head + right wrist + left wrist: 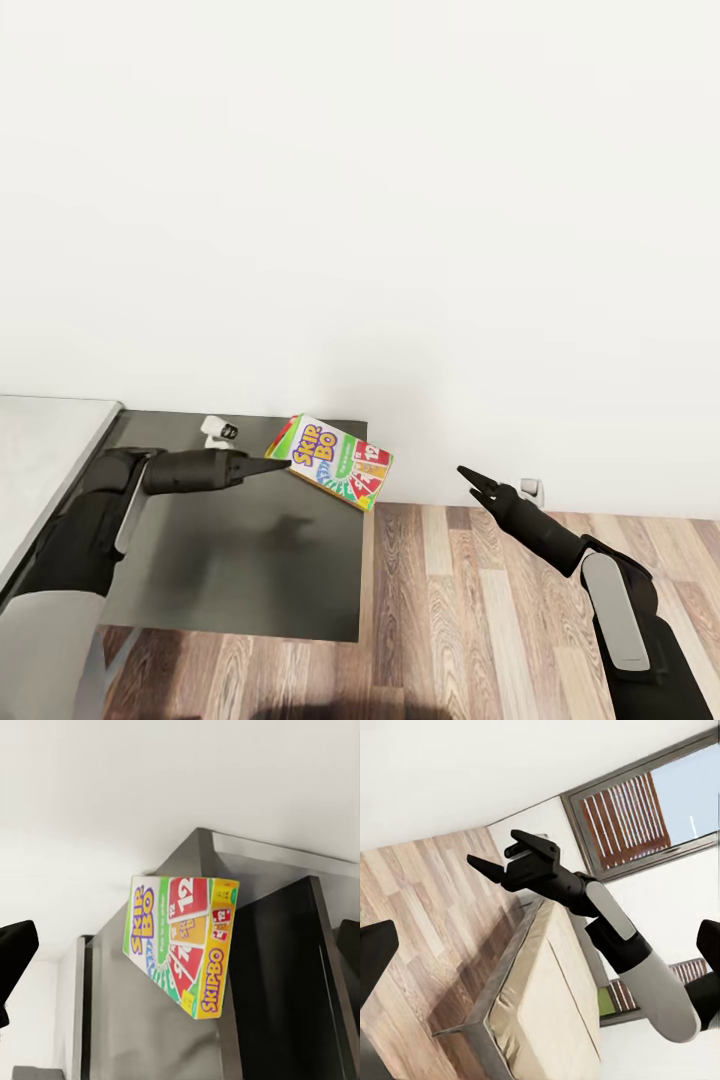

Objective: Put all the toys in the child's room - the three board games (two on the bed and one on the table), the two jigsaw puzzles on the table, and the tennis ball on the table - inside the toy box on the table in the child's room.

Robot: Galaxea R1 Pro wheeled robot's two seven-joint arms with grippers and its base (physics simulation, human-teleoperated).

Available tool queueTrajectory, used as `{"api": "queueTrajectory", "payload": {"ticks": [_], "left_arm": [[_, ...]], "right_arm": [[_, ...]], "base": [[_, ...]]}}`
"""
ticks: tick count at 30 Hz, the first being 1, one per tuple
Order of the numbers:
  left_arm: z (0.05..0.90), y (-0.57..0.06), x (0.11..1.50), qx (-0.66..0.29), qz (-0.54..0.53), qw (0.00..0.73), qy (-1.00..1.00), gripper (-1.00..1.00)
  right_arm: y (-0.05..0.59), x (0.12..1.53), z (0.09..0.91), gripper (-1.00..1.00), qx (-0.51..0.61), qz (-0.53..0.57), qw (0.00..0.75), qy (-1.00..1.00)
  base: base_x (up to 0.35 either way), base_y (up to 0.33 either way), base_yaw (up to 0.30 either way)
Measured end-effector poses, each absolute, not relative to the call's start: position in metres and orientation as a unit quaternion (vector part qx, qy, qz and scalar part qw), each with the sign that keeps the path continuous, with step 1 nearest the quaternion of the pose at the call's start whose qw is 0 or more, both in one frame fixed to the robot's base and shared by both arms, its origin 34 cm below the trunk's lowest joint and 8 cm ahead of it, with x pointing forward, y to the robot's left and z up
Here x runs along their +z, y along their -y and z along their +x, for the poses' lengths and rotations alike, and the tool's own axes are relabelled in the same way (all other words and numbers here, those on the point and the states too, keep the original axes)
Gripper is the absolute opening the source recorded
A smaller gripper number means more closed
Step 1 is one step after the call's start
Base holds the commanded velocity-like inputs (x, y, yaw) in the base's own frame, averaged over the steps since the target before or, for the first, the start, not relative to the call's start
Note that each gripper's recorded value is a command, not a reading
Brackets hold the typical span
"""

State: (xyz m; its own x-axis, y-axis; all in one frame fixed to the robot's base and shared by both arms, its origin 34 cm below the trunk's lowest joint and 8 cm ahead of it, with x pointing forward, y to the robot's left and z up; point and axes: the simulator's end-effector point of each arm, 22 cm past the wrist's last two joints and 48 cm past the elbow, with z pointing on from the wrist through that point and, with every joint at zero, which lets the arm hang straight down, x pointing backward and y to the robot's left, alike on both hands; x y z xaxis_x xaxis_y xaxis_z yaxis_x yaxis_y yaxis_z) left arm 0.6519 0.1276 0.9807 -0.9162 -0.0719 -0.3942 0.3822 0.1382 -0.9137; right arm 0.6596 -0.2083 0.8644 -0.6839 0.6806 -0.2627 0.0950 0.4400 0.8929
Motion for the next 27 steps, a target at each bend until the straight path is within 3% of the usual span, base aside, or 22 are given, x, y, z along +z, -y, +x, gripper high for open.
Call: {"api": "queueTrajectory", "payload": {"ticks": [27], "left_arm": [[0.651,-0.137,0.991,-0.643,0.113,0.186,-0.735,1.0]], "right_arm": [[0.208,0.88,0.663,1.0,0.48,0.238,0.327,-0.778]], "base": [[0.0,0.0,0.0]]}}
